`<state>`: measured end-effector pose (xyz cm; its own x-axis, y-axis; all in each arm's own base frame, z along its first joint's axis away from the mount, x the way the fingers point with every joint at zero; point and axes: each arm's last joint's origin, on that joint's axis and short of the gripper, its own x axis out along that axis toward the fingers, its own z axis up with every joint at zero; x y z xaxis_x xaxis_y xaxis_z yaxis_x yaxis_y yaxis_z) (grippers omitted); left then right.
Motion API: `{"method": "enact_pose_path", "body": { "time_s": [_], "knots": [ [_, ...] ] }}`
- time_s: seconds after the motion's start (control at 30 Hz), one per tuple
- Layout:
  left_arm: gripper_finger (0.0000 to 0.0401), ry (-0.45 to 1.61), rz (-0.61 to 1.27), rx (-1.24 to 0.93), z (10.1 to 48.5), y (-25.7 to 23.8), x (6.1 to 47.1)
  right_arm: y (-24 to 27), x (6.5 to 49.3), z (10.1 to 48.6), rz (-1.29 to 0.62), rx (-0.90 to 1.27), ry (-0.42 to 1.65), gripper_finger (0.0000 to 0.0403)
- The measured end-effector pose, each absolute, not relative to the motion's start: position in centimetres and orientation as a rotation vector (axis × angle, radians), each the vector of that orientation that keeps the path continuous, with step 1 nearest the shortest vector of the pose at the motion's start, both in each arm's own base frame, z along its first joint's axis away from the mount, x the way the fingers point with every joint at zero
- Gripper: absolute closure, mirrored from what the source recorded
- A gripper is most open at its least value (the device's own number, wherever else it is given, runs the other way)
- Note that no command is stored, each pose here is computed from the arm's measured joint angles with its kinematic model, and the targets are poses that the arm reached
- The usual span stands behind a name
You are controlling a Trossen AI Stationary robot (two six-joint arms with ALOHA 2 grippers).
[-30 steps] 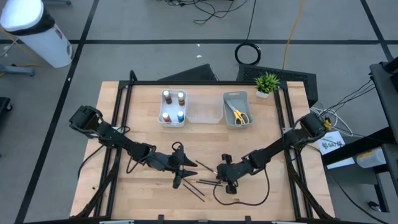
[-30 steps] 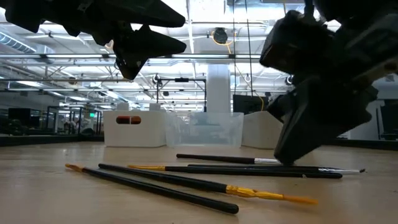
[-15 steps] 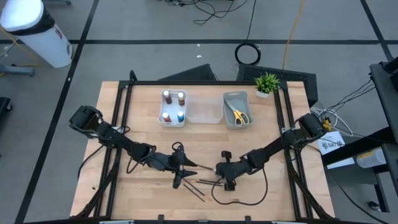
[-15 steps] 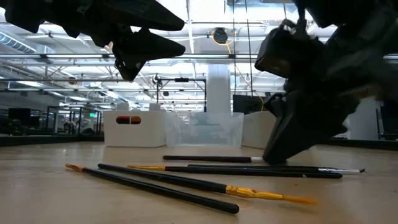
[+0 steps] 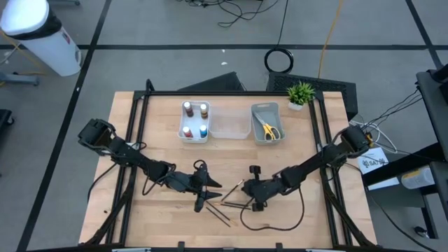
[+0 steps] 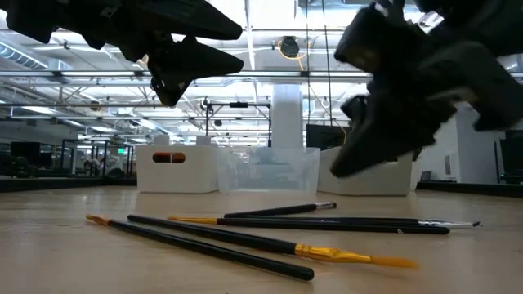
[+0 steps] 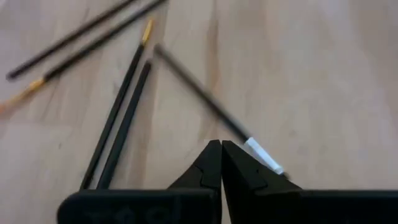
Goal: Pick & Place Paint Supplies
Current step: Put the silver paint brush in the transparent bin
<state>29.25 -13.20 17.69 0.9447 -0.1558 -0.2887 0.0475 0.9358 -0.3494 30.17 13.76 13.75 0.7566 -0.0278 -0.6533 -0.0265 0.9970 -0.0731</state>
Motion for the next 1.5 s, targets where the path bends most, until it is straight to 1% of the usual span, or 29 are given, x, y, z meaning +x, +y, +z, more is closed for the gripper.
{"method": "enact_pose_path", "body": {
  "time_s": [0.1,0.2,0.33,0.53,0.83,0.97,1.17,1.3,1.4,1.5],
  "knots": [
    [0.0226,0.319,-0.106,-0.346,17.7,-13.2,29.3,13.1,30.4,13.7,-0.048,-0.135,0.705,0.0403],
    [0.0226,0.319,-0.106,-0.346,17.7,-13.2,29.3,12.0,31.3,13.3,-0.106,-0.123,0.676,0.0403],
    [0.0226,0.319,-0.106,-0.346,17.7,-13.2,29.3,10.9,32.0,12.1,-0.132,-0.134,0.693,0.0403],
    [0.0226,0.325,-0.104,-0.343,17.6,-13.2,29.2,10.8,32.0,10.8,-0.035,-0.095,0.776,0.0403],
    [0.0226,0.326,-0.104,-0.343,17.6,-13.2,29.2,11.5,31.5,11.7,-0.036,-0.075,0.767,0.0403],
    [0.0226,0.326,-0.104,-0.343,17.6,-13.2,29.2,12.4,30.6,13.4,-0.035,-0.023,0.745,0.0403],
    [0.0226,0.326,-0.104,-0.343,17.6,-13.2,29.2,16.1,28.8,15.1,0.034,0.141,0.686,0.0403],
    [0.0226,0.325,-0.104,-0.343,17.6,-13.2,29.2,17.9,28.2,14.6,0.054,0.214,0.679,0.0403],
    [0.0226,0.325,-0.104,-0.341,17.6,-13.2,29.2,18.4,27.8,13.1,0.003,0.197,0.707,0.0403],
    [0.0226,0.319,-0.089,-0.340,17.7,-13.1,29.3,18.5,28.1,12.3,-0.009,0.223,0.714,0.0403]
  ]
}}
